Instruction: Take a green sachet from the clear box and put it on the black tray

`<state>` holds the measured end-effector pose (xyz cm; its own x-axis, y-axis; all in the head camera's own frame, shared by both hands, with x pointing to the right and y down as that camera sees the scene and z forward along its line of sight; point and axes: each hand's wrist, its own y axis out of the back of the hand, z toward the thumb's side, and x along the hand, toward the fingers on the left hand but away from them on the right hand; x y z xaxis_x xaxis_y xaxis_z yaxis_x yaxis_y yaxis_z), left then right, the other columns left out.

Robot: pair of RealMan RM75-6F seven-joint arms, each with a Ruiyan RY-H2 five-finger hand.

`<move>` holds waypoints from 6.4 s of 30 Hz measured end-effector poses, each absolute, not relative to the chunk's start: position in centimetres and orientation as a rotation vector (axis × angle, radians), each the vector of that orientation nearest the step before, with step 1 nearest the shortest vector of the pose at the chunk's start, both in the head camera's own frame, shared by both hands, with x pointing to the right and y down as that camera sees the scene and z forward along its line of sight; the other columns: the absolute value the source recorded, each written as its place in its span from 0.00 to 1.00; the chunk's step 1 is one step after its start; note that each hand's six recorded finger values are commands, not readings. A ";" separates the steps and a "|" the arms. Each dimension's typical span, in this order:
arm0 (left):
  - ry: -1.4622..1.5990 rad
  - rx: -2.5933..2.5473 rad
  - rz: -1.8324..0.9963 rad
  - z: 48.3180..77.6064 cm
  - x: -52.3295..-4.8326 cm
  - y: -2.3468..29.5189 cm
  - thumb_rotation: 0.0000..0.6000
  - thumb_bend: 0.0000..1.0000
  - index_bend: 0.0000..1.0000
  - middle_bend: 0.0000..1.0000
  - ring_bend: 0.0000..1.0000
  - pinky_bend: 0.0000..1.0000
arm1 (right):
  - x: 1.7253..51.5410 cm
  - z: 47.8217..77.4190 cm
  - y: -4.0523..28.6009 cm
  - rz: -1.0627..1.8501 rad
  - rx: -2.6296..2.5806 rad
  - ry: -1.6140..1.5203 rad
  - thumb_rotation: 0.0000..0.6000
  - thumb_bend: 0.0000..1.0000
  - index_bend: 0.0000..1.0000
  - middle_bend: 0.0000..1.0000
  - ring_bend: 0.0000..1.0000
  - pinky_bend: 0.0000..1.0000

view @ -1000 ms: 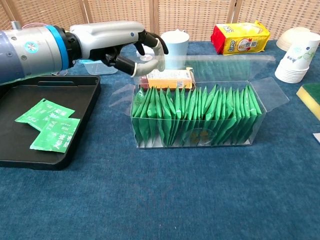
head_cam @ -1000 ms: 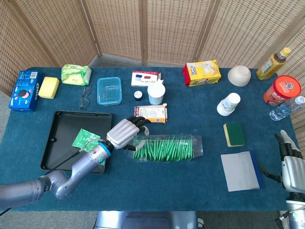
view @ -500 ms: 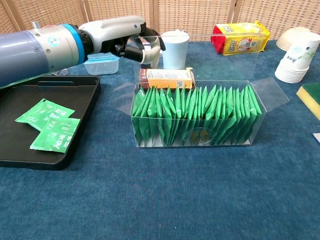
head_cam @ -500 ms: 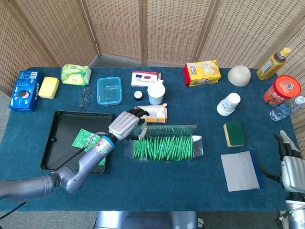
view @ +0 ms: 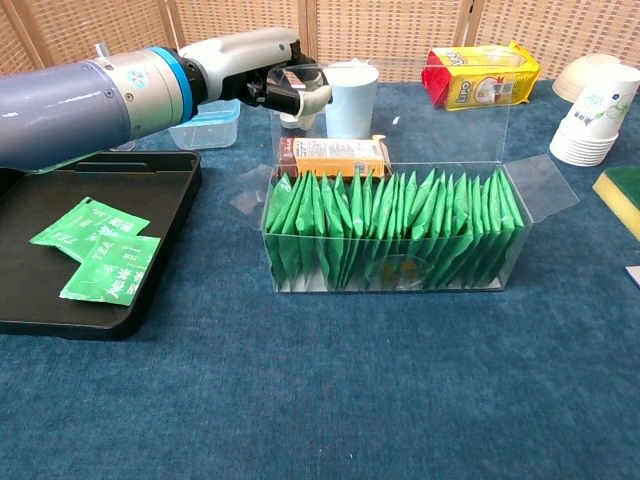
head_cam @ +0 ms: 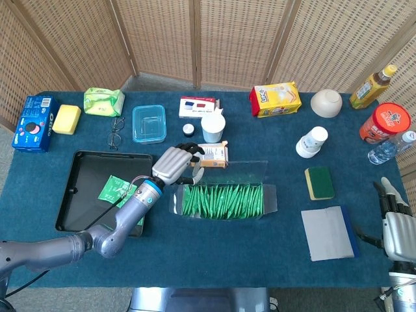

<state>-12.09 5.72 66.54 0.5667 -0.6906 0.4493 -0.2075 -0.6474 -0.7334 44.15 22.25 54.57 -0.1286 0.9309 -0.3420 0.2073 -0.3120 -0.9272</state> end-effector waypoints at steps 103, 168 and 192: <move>0.092 -1.669 -0.782 63.4 -7.1 11.0 1.00 0.36 0.36 0.04 0.00 0.15 | 45.9 54.6 23.5 1.493 -1.497 -1.361 1.00 0.21 0.00 0.02 0.06 0.20; 0.184 -1.620 -0.732 63.1 -5.9 10.5 1.00 0.35 0.64 0.17 0.00 0.15 | 46.4 54.3 24.1 1.487 -1.487 -1.384 1.00 0.21 0.00 0.02 0.06 0.20; 0.642 -1.658 -0.576 52.8 -13.8 7.5 1.00 0.35 0.64 0.19 0.00 0.15 | 45.4 54.6 23.0 1.443 -1.515 -1.365 1.00 0.21 0.00 0.02 0.06 0.20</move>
<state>-13.75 7.50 52.82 0.7248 -0.6885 0.0254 -0.0995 -0.1411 -0.9850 45.42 22.96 54.60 -0.1378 0.9430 -0.3028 0.2496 -0.2628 -0.9320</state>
